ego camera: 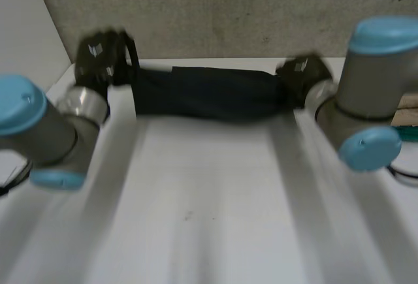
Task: Fold the laundry.
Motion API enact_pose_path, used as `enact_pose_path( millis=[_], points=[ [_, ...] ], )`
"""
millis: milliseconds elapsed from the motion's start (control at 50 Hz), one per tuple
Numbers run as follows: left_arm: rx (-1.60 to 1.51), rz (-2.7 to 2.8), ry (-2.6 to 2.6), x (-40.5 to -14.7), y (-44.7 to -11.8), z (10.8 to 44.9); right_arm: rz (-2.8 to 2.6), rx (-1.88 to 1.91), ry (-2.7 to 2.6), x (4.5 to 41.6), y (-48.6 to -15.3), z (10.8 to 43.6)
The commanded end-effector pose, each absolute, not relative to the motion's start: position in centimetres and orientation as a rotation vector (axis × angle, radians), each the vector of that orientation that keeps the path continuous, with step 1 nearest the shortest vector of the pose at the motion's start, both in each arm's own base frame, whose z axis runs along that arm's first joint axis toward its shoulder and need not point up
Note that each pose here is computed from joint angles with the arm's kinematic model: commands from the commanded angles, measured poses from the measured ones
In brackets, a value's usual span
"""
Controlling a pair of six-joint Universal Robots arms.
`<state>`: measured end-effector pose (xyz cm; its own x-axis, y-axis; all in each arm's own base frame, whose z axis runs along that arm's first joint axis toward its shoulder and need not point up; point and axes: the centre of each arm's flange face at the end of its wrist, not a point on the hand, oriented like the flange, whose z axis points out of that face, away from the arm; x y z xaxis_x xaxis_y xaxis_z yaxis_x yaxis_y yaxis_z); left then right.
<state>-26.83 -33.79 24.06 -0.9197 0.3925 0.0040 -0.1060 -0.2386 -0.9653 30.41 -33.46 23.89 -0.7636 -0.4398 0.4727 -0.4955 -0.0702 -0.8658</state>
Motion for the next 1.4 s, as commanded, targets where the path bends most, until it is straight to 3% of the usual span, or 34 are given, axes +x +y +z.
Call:
enact_pose_path(
  millis=[20, 100, 400, 580, 680, 800, 1000, 1160, 1300, 1400],
  points=[
    [-0.49, 1.874, -2.07, -25.1, -26.6, 17.9, 1.626, 1.319, -2.236, 29.7, -29.5, 17.2],
    [-0.61, 1.783, -2.173, -24.1, -23.2, 18.0, 1.398, 1.454, -2.274, 28.5, -26.8, 16.1],
    [-1.168, 1.293, -2.409, -21.6, -13.3, 17.6, 0.953, 1.752, -2.262, 23.7, -17.9, 18.7],
    [-1.317, 1.094, -2.349, -21.8, -11.2, 18.3, 0.839, 1.832, -2.278, 22.4, -15.0, 17.6],
    [-1.344, 1.095, -2.293, -22.1, -10.2, 20.5, 0.968, 1.89, -2.286, 22.4, -13.2, 20.5],
    [-1.3, 1.433, -2.15, -23.6, -14.3, 23.4, 1.143, 1.855, -2.289, 22.8, -15.2, 22.6],
    [-1.033, 2.015, -1.956, -29.4, -29.0, 22.4, 1.374, 1.378, -2.326, 22.9, -26.5, 21.2],
    [-0.937, 2.27, -1.712, -35.2, -37.0, 20.5, 1.539, 1.066, -2.14, 23.9, -34.0, 19.9],
    [-0.902, 2.355, -1.603, -37.6, -40.9, 16.9, 1.717, 0.961, -1.985, 25.4, -39.4, 17.4],
    [-0.849, 2.42, -1.501, -38.7, -42.1, 16.2, 1.862, 0.907, -1.838, 26.5, -42.1, 16.5]
  ],
)
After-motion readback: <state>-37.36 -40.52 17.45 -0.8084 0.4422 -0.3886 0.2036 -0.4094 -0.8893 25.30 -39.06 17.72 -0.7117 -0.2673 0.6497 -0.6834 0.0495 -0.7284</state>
